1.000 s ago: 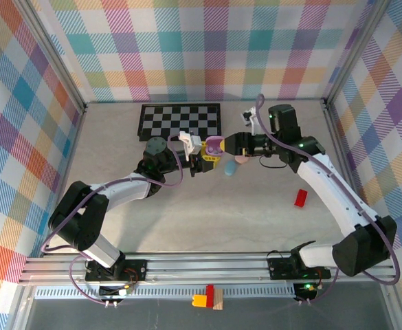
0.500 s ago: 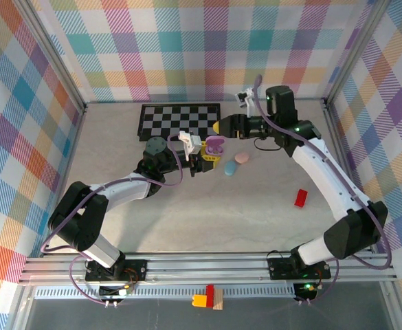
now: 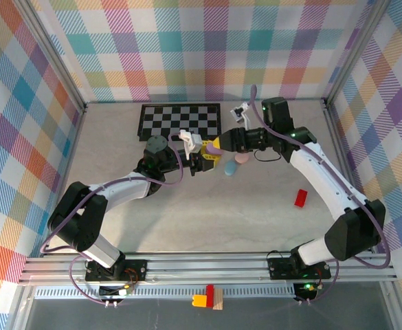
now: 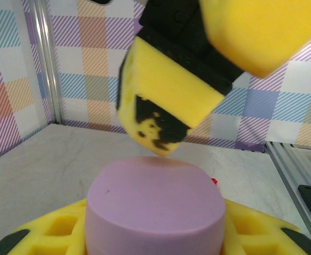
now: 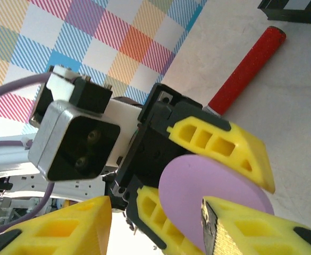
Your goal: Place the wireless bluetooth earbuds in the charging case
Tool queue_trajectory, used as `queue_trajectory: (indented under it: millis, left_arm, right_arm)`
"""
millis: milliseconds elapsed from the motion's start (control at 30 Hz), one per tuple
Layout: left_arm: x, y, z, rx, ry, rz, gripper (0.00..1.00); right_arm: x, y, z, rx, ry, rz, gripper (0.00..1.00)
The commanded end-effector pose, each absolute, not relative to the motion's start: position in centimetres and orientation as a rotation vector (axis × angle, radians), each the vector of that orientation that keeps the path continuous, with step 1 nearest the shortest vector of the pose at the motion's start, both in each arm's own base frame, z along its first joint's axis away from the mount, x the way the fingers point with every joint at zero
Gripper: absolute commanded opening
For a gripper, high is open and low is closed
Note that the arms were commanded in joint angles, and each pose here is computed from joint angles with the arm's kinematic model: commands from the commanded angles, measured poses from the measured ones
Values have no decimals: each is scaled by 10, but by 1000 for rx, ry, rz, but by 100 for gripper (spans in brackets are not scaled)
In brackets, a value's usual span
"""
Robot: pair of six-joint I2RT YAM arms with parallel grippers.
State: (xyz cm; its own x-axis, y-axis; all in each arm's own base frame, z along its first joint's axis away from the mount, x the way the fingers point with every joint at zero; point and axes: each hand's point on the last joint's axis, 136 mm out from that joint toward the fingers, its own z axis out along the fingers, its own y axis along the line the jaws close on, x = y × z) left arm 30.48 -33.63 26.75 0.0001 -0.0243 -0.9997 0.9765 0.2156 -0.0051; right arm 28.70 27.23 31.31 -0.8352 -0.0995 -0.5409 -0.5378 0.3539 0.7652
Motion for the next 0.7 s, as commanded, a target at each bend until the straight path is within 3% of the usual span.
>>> queue_trajectory:
  millis: [0,167,267,667]
  left_arm:
    - [301,-336,299,1028,1199,-1038,35]
    - [299,-335,303,1022,1185,-1037,35]
    - [300,-335,306,1008,1174,-1037,34]
    - [303,-334,315,976,1152,-1035,34]
  right_arm:
    - [285,262,335,-532,2119,1413,50]
    - [296,243,338,-380,2068,1412,69]
    - [298,248,324,-317,2126,1535,75]
    - [295,279,311,-201,2120,1983,71]
